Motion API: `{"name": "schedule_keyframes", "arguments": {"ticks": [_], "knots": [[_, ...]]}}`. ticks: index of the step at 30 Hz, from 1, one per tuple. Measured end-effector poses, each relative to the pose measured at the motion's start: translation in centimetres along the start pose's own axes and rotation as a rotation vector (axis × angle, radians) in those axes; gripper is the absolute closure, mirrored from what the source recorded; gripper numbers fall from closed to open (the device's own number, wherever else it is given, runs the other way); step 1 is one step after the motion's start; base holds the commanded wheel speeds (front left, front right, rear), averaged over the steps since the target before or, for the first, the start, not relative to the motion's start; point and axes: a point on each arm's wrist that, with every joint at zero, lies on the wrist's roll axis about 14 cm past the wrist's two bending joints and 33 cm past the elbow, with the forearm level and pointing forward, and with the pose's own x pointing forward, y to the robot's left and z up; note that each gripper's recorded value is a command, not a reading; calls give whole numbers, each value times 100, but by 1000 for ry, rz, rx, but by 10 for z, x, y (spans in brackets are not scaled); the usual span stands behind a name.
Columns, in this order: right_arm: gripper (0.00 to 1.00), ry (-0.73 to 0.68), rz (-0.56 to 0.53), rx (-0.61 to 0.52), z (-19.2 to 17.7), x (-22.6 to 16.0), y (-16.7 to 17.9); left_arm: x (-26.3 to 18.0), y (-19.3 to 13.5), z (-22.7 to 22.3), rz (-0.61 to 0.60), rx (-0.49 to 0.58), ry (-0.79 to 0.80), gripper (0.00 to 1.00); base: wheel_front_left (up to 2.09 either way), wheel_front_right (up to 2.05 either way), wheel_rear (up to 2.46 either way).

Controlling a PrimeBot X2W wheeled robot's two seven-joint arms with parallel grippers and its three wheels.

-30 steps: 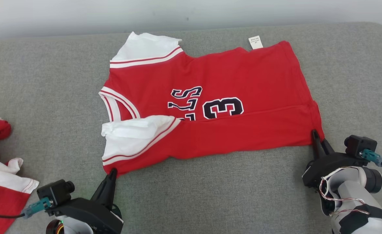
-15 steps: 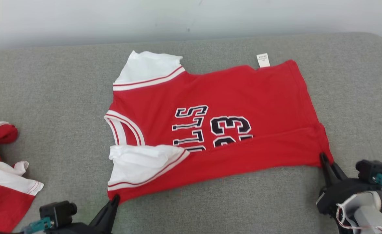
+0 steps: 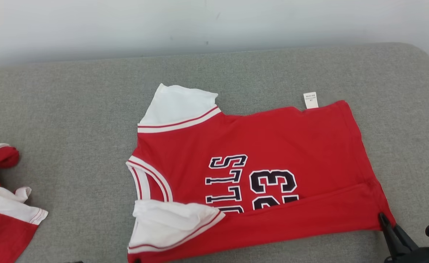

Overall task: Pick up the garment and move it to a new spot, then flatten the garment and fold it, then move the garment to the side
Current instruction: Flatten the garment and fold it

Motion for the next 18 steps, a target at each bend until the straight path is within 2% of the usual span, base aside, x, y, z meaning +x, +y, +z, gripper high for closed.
{"name": "schedule_keyframes", "arguments": {"ticks": [10, 11, 12, 13, 18], "knots": [[100, 12, -17, -4, -1, -14, 2, -4, -3, -21, 15, 2, 85, 100, 0, 0, 0], [66, 8, -21, -1, -1, -15, 1, -4, -2, -21, 23, 4, 84, 74, 0, 0, 0], [0, 1, -28, 4, 1, -16, 1, -4, -1, -20, 31, 7, 81, 35, 0, 0, 0], [0, -11, -39, 5, 3, -17, -2, -4, 0, -19, 38, 11, 72, 0, 0, 0, 0], [0, -90, -66, -11, 25, -20, -7, -6, -1, -6, 54, 13, 31, 0, 0, 0, 0]]}}
